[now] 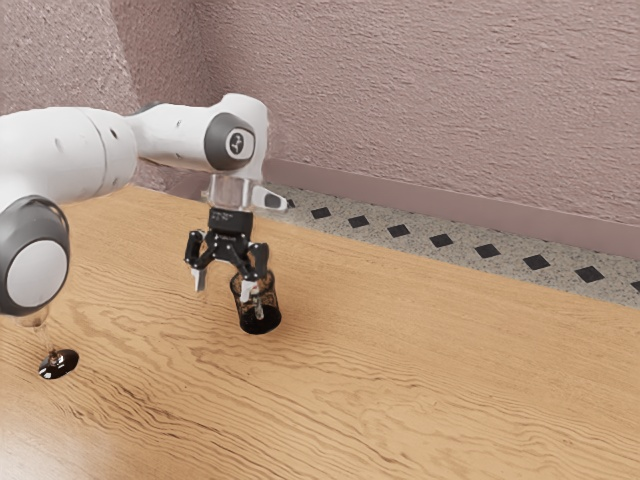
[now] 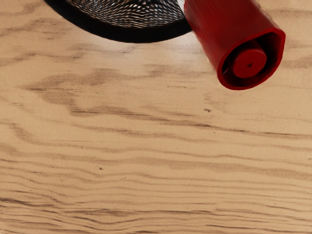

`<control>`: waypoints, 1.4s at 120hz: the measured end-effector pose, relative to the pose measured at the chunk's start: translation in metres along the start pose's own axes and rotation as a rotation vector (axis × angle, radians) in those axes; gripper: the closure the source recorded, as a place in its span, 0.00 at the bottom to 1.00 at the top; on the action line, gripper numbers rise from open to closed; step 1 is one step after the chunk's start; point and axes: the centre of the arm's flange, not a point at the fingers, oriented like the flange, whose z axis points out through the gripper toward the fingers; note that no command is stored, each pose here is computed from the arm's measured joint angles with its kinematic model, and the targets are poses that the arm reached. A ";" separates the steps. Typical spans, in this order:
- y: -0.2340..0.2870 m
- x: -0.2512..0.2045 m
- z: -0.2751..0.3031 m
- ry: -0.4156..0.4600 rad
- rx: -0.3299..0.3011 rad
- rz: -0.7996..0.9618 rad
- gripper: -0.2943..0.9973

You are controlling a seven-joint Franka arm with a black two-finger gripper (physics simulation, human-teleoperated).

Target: Take the marker out of the pen holder and place it to the left of the pen holder.

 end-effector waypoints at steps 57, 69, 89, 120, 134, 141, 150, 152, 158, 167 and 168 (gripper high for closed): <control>0.013 0.039 -0.010 0.121 -0.102 -0.078 0.23; 0.009 0.047 -0.008 0.127 -0.108 -0.106 0.23; 0.000 0.055 -0.007 0.133 -0.118 -0.148 0.25; 0.005 0.055 -0.010 0.140 -0.124 -0.170 0.43; 0.005 0.054 -0.012 0.145 -0.123 -0.180 0.53; 0.006 0.054 -0.013 0.145 -0.122 -0.183 0.59; 0.007 0.053 -0.013 0.146 -0.122 -0.188 0.67; 0.007 0.053 -0.013 0.146 -0.122 -0.189 0.68; 0.007 0.053 -0.014 0.147 -0.122 -0.192 0.72; 0.007 0.052 -0.016 0.150 -0.121 -0.196 0.76; 0.007 0.051 -0.016 0.150 -0.121 -0.196 0.77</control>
